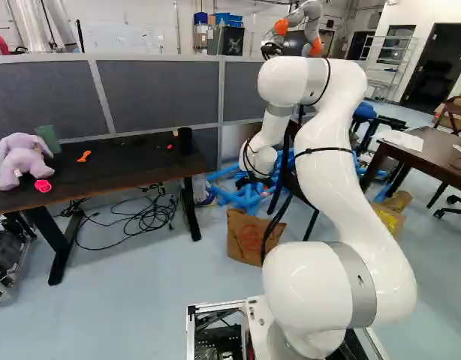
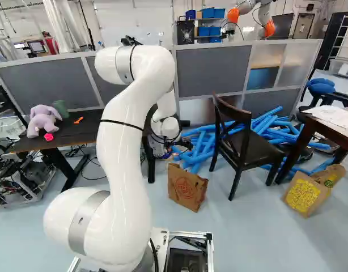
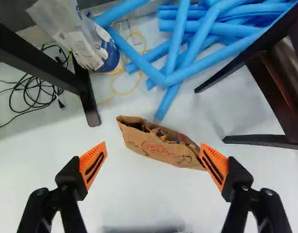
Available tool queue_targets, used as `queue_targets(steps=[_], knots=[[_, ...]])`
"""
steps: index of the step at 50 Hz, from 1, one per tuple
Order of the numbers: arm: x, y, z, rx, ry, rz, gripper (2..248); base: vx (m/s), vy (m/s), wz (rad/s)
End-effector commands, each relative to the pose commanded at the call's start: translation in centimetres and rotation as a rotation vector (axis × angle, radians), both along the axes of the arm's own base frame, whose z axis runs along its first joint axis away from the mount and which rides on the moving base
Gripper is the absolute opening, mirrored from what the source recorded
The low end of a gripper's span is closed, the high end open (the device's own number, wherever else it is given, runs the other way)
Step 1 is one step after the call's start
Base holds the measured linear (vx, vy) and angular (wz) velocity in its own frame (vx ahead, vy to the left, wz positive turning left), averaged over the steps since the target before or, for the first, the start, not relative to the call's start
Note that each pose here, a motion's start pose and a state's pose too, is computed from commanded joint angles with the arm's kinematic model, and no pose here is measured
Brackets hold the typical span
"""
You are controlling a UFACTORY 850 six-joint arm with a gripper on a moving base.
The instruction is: Pick up the bag on the ground and place it on the table
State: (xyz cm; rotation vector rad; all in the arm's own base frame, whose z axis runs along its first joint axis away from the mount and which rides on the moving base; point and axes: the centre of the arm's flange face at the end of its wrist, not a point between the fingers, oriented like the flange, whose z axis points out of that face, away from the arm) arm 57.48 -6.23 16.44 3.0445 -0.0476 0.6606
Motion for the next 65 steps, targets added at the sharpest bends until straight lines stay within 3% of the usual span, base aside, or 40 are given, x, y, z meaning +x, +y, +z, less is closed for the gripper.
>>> queue_targets(steps=[27,65], knots=[[0.2,0.0,-4.2,-0.007,0.123,0.042,247,0.000,0.000,0.000],[0.9,-0.1,-9.8,-0.131,0.177,0.404,247,0.000,0.000,0.000]])
